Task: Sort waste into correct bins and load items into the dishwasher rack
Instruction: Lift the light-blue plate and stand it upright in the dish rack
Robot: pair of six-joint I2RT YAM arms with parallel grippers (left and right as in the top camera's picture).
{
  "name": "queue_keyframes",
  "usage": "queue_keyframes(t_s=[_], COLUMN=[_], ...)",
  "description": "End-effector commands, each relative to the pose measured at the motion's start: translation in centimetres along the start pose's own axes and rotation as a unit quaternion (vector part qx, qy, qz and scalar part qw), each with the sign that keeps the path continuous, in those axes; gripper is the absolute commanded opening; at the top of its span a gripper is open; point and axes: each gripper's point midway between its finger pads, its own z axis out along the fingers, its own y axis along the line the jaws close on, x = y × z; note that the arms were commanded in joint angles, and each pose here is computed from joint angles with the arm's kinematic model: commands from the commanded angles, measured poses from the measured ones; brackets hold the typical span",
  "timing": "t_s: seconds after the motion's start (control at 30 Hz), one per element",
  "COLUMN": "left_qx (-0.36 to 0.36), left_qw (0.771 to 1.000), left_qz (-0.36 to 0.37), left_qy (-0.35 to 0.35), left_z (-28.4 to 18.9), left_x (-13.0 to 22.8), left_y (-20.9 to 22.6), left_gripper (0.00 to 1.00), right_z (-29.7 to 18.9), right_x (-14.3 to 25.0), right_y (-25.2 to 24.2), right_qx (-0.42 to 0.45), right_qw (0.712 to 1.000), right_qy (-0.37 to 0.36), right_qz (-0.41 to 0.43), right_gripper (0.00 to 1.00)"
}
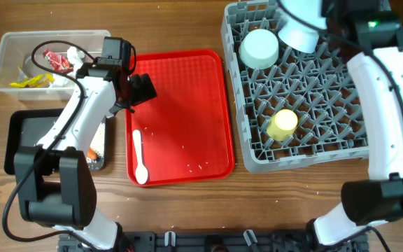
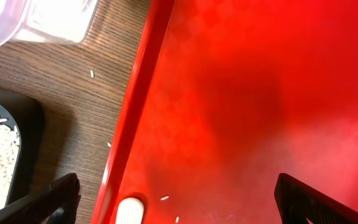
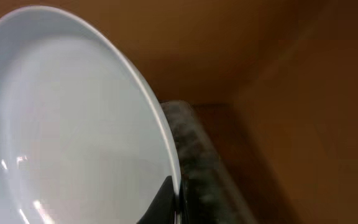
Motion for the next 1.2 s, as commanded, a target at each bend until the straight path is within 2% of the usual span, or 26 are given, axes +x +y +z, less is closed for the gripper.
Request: queue_keyframes(t_s=[0.0, 0.2, 0.47, 0.53, 0.63, 0.67, 0.7, 0.77, 0.9, 1.0, 1.03, 1.1, 1.13, 1.17], left_qx=[0.003, 0.01, 0.01, 0.011, 0.011, 0.011, 0.012, 0.012, 0.013, 0.012, 0.013, 0.013, 0.013, 0.017], left_qw=[1.0, 0.999, 0.999, 0.999, 0.999, 0.999, 0.999, 0.999, 0.999, 0.999, 0.999, 0.999, 0.999, 0.999], left_qz=[-0.002, -0.002, -0.002, -0.002, -0.002, -0.002, -0.002, -0.002, -0.002, -0.002, -0.002, -0.002, -0.002, -0.007], left_qy=[-0.019, -0.031, -0.032, -0.032, -0.033, -0.034, -0.034, -0.035, -0.035, -0.035, -0.035, -0.035, -0.035, -0.038], left_z=[-0.9, -1.0, -1.0, -1.0, -1.0, -1.0, -1.0, -1.0, -1.0, -1.0, -1.0, -1.0, -1.0, -1.2], left_x=[-0.8, -1.4, -1.4, -1.4, -1.5, -1.5, -1.5, -1.6, -1.6, -1.6, -1.6, -1.6, -1.6, -2.0], left_y=[-0.1, -0.5, -0.5, -0.5, -0.6, -0.6, -0.6, -0.6, -0.6, -0.6, -0.6, -0.6, -0.6, -0.5], left_gripper=[1.0, 1.0, 1.0, 1.0, 1.0, 1.0, 1.0, 1.0, 1.0, 1.0, 1.0, 1.0, 1.0, 1.0], right_z=[4.2, 11.1, 14.0, 14.2, 14.2, 14.3, 14.3, 14.3, 13.9, 11.1, 8.3, 3.7, 1.3, -3.7], right_x=[2.3, 6.1, 9.4, 9.8, 10.2, 10.3, 10.5, 10.6, 10.1, 6.6, 3.8, 1.7, 1.3, 2.0], right_y=[-4.4, -7.1, -3.0, -2.8, -2.2, -1.8, -1.6, -1.1, 0.1, 0.6, 1.7, 5.2, 7.2, 11.8], right_qx=[0.098, 0.154, 0.097, 0.097, 0.082, 0.07, 0.061, 0.053, 0.028, 0.018, -0.034, -0.16, -0.227, -0.358], right_qw=[0.991, 0.964, 0.961, 0.964, 0.968, 0.969, 0.97, 0.977, 0.986, 0.994, 0.998, 0.987, 0.973, 0.932], right_qy=[0.04, 0.104, 0.133, 0.136, 0.138, 0.138, 0.139, 0.137, 0.124, 0.081, 0.043, 0.019, 0.02, 0.042], right_qz=[-0.077, -0.19, -0.223, -0.208, -0.192, -0.193, -0.19, -0.157, -0.106, -0.074, -0.036, 0.015, 0.032, 0.028], right_gripper=[0.04, 0.04, 0.04, 0.04, 0.16, 0.3, 0.52, 0.7, 0.84, 1.0, 1.0, 1.0, 1.0, 1.0])
